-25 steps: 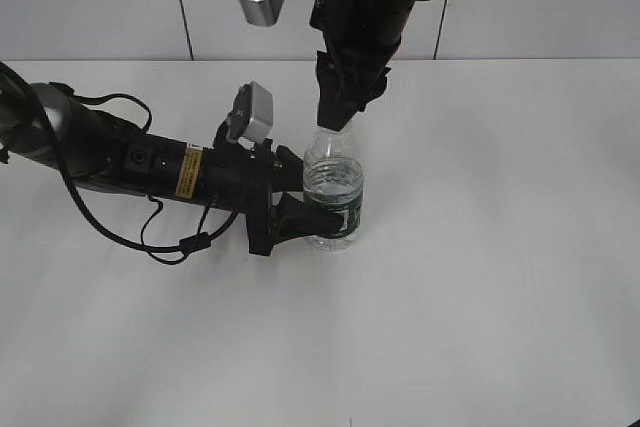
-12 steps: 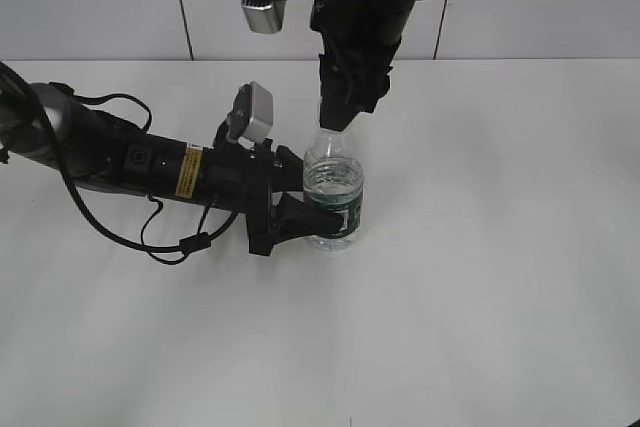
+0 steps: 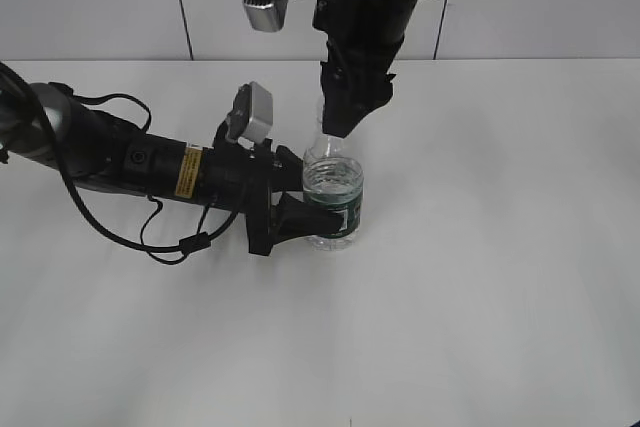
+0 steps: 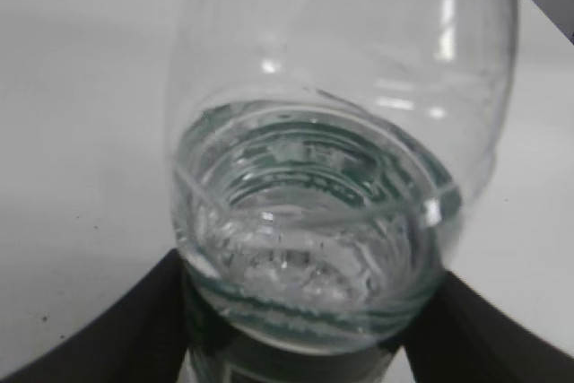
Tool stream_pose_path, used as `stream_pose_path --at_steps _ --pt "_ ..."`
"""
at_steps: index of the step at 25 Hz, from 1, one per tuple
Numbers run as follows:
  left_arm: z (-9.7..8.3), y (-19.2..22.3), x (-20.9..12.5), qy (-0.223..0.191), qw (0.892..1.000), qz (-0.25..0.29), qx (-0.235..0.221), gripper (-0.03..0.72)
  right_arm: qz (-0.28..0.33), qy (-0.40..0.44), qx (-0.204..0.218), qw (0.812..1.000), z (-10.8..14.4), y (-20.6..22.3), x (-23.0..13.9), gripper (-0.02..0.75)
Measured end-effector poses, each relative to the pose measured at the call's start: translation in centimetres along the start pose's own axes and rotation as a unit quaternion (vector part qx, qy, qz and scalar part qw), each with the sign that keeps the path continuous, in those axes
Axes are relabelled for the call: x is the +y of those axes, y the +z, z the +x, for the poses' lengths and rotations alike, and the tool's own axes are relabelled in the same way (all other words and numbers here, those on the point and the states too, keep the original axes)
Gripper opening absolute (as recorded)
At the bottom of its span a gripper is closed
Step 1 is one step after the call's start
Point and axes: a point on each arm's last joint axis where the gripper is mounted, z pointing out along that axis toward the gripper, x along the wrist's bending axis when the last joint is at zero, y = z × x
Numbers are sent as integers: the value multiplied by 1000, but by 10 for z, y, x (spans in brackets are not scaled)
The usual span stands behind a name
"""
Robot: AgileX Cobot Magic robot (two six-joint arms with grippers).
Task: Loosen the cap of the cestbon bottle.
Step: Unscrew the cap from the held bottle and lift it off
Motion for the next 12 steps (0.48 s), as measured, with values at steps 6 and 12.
stream_pose_path --at_steps 6,12 --pt "0 0 0 0 1000 0 -1 423 -31 101 -13 994 5 -26 5 497" --pt "0 0 0 0 1000 0 -1 423 -52 340 -8 939 9 -42 7 497"
